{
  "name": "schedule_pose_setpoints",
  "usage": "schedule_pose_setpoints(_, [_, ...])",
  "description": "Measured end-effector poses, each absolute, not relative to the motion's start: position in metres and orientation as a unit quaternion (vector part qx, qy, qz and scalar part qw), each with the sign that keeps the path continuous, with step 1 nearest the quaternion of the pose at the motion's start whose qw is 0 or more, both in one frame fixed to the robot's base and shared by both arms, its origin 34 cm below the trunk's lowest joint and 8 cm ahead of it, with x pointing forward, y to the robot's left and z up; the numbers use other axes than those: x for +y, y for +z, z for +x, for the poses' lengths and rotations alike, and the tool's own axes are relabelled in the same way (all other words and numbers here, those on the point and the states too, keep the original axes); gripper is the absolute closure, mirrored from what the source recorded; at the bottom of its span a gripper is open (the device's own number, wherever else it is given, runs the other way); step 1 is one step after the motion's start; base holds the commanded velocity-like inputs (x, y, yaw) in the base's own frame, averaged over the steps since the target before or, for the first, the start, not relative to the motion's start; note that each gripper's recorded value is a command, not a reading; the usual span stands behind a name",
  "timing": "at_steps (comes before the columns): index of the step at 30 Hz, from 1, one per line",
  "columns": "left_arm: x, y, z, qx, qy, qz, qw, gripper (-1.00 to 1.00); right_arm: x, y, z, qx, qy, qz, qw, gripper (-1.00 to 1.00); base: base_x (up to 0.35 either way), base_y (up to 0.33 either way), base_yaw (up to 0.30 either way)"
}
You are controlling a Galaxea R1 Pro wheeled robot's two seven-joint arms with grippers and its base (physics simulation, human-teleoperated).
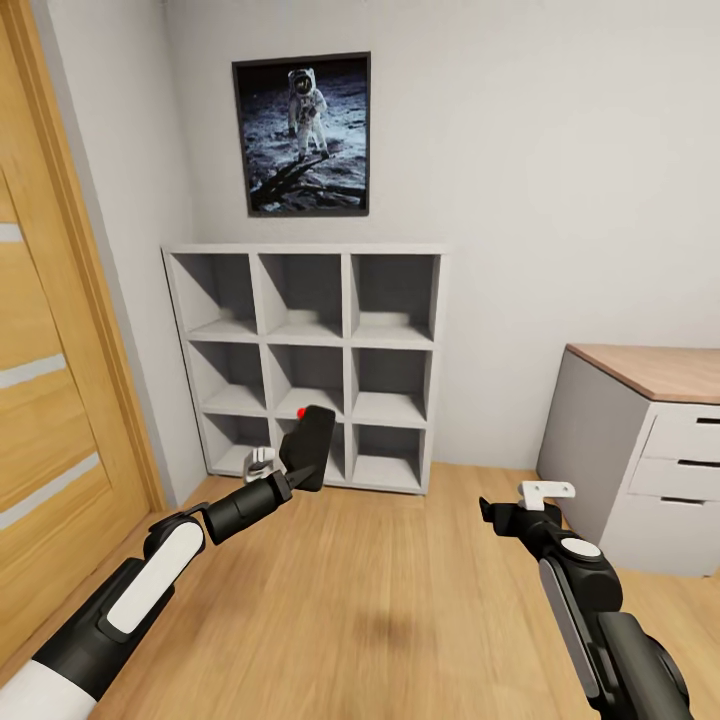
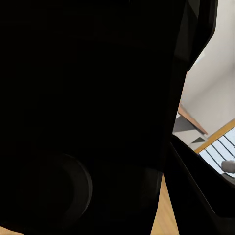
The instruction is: Attach the digital camera to the camera tripod in the bedroom.
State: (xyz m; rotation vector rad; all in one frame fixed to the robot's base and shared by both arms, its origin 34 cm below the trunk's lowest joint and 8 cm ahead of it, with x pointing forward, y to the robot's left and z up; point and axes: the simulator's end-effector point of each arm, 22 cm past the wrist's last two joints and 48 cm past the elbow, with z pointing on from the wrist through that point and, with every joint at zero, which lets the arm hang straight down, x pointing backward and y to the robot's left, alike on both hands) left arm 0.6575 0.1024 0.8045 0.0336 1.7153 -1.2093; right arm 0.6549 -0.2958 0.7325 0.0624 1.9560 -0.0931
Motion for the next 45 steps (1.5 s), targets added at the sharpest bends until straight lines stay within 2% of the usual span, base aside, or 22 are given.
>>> schedule_pose_setpoints(45, [0.101, 0.893, 0.675, 0.713, -0.498, 0.009, 0.494, 1.0, -0.293, 0.825, 0.672, 0.829, -0.038, 0.024, 0.557, -1.0, 0.0, 0.0, 0.0])
